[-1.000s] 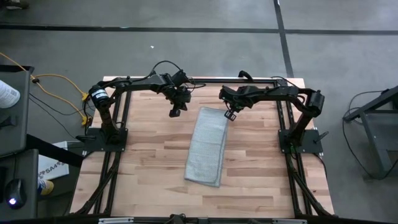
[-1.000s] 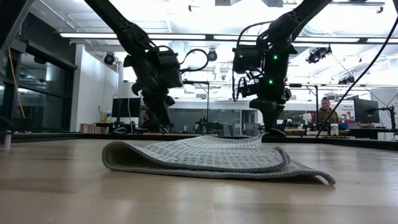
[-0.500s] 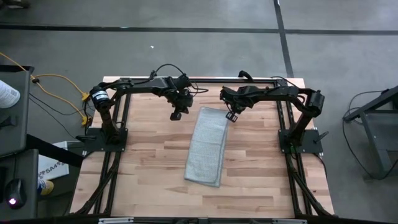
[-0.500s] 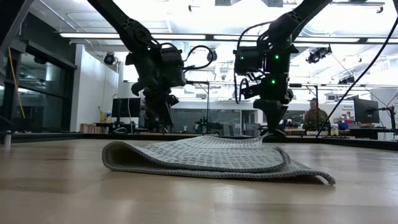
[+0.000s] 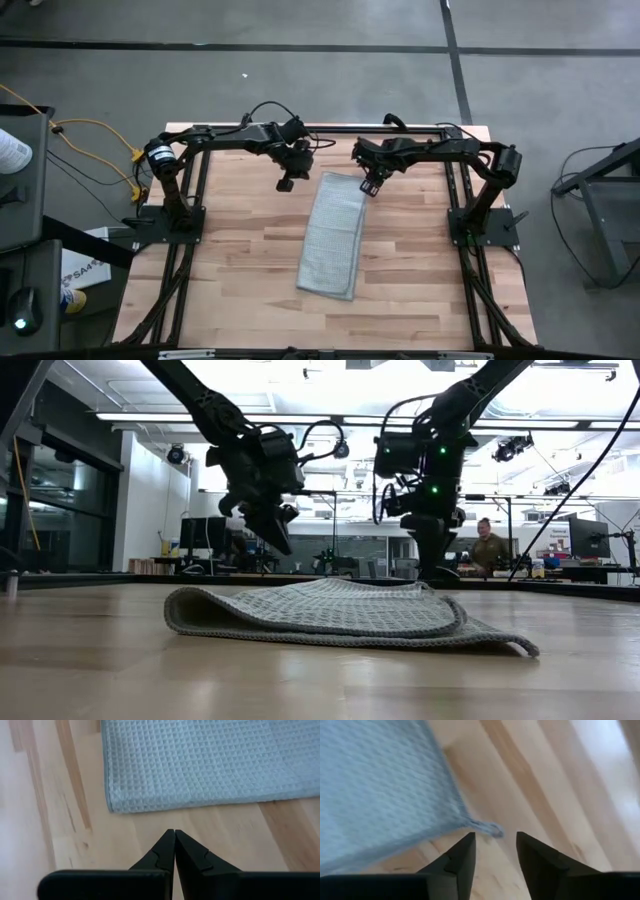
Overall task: Fold microfiber towels
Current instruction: Fold the gray microfiber towel
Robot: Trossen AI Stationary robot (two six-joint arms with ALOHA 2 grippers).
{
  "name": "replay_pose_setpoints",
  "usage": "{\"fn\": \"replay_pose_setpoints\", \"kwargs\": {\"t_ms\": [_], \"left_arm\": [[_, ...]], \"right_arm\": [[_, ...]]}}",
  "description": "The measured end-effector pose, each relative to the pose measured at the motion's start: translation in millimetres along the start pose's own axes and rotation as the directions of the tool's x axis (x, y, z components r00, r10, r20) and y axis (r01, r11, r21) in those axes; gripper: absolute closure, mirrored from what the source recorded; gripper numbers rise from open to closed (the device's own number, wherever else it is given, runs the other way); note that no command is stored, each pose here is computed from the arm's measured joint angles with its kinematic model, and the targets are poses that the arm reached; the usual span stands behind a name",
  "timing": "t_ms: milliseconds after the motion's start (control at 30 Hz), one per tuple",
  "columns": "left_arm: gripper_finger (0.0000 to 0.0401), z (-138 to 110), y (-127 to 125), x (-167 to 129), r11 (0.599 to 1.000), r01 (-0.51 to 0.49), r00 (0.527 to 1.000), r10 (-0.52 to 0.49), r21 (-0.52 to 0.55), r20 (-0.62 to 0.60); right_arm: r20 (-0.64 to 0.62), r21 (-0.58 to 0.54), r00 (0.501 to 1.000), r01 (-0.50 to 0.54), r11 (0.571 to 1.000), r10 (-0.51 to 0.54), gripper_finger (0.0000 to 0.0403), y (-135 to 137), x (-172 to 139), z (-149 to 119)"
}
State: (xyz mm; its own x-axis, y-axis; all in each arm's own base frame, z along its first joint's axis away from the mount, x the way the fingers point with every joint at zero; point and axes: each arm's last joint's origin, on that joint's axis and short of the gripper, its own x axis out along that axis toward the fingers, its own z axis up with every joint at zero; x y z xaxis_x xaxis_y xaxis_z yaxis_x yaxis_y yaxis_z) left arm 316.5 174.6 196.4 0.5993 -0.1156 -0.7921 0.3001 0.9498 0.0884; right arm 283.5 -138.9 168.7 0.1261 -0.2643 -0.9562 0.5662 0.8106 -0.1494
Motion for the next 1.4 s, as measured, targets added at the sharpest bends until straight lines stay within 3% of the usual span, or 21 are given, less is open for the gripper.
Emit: {"fn": "replay_pose_setpoints", "kwargs": {"t_ms": [200, 433, 600, 800, 1000, 1200, 1400], "left_arm": [[0.0391, -2, 4, -1, 0.999, -0.003, 1.000, 0.003, 0.040, 0.011], [0.0391, -14, 30, -3, 0.998, 0.044, 0.996, -0.040, -0.048, 0.082], [0.0391, -6, 46, -3, 0.996, 0.060, 0.994, -0.053, -0.073, 0.098], [0.0391, 4, 68, 16, 0.974, 0.170, 0.985, -0.165, -0.147, 0.043], [0.0391, 19, 71, 35, 0.961, 0.260, 0.965, -0.261, -0.097, 0.001], [0.0391, 44, 61, 46, 0.984, 0.175, 0.984, -0.174, 0.020, -0.037], [0.0391, 52, 59, 51, 0.995, 0.095, 0.993, -0.096, -0.020, -0.063]], "right_arm": [[0.043, 0.016, 0.991, -0.127, 0.992, 0.126, 0.0253, 0, 0, 6], [0.056, 0.036, 0.990, -0.129, 0.991, 0.127, 0.0252, -6, 1, 8], [0.071, 0.044, 0.988, -0.137, 0.990, 0.134, 0.0252, -8, 2, 10], [0.095, 0.041, 0.982, -0.170, 0.985, 0.166, 0.0252, -7, 1, 12], [0.095, 0.030, 0.981, -0.172, 0.985, 0.169, 0.0252, -3, 1, 12], [0.095, 0.026, 0.981, -0.172, 0.985, 0.169, 0.0252, -2, 0, 12], [0.082, 0.011, 0.982, -0.173, 0.985, 0.172, 0.0252, -2, 1, 10]]}}
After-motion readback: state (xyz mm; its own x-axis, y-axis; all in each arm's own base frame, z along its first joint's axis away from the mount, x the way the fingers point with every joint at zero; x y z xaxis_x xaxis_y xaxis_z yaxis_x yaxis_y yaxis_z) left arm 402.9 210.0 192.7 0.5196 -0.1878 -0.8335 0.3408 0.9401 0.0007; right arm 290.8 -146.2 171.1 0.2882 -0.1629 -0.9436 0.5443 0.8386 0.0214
